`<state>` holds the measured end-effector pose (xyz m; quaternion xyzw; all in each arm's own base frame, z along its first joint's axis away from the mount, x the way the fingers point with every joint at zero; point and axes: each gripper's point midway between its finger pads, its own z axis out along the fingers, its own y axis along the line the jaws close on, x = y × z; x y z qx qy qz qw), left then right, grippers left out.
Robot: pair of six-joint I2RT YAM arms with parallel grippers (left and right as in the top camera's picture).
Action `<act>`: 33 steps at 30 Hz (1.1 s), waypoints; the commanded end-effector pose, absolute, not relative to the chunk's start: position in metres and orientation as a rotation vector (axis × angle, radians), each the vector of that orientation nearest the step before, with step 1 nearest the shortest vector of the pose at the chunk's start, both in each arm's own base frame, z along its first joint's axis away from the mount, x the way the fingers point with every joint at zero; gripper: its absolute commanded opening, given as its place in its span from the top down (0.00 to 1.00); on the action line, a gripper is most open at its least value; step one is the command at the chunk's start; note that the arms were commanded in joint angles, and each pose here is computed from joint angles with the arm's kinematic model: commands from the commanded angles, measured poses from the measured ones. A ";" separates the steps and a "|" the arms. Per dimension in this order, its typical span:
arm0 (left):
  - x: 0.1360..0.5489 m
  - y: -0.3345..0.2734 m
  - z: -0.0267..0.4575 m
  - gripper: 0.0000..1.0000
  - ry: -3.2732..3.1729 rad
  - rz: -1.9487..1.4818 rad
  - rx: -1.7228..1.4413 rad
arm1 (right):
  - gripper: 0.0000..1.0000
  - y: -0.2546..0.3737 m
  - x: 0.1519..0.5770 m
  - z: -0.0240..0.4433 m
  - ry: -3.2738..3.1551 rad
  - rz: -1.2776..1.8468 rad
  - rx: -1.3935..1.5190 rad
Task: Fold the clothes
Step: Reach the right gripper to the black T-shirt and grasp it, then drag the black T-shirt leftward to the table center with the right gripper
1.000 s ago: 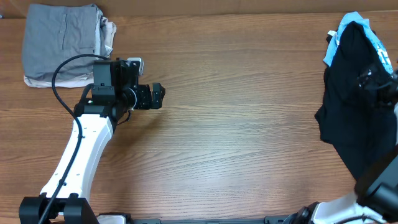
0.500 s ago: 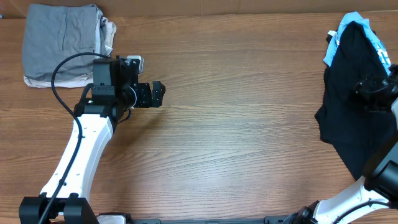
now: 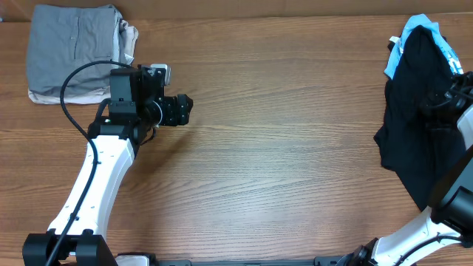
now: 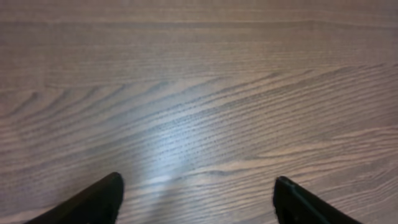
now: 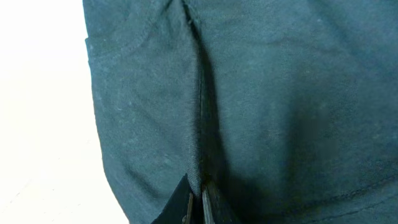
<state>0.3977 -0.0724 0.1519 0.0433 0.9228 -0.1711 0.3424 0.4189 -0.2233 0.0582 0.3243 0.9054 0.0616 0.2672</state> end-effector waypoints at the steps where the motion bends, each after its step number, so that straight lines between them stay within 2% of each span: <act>1: 0.411 -0.073 0.192 0.27 2.285 -0.445 0.144 | 0.96 -0.219 0.428 0.077 2.425 0.173 0.845; 6: 0.429 -0.070 0.245 0.31 2.164 -0.416 0.152 | 0.96 -0.177 0.438 0.125 2.437 0.251 0.728; 11: 0.443 -0.056 0.295 0.24 2.057 -0.362 0.131 | 0.96 -0.087 0.454 0.171 2.506 0.386 0.503; 17: 0.451 -0.026 0.317 0.18 2.010 -0.248 0.067 | 0.96 0.050 0.459 0.177 2.591 0.524 0.193; 23: 0.453 0.005 0.315 0.15 2.013 -0.165 -0.004 | 0.96 0.198 0.424 0.178 2.614 0.646 -0.229; 29: 0.451 0.033 0.314 0.12 2.017 -0.100 -0.053 | 0.96 0.331 0.353 0.180 2.545 0.749 -0.643; 30: 0.451 0.036 0.313 0.11 2.019 -0.096 -0.061 | 0.90 0.344 0.341 0.179 2.538 0.740 -0.689; 32: 0.450 0.041 0.312 0.10 2.023 -0.090 -0.070 | 0.66 0.362 0.322 0.176 2.530 0.702 -0.748; 33: 0.450 0.042 0.312 0.09 2.025 -0.088 -0.075 | 0.63 0.367 0.317 0.176 2.533 0.690 -0.741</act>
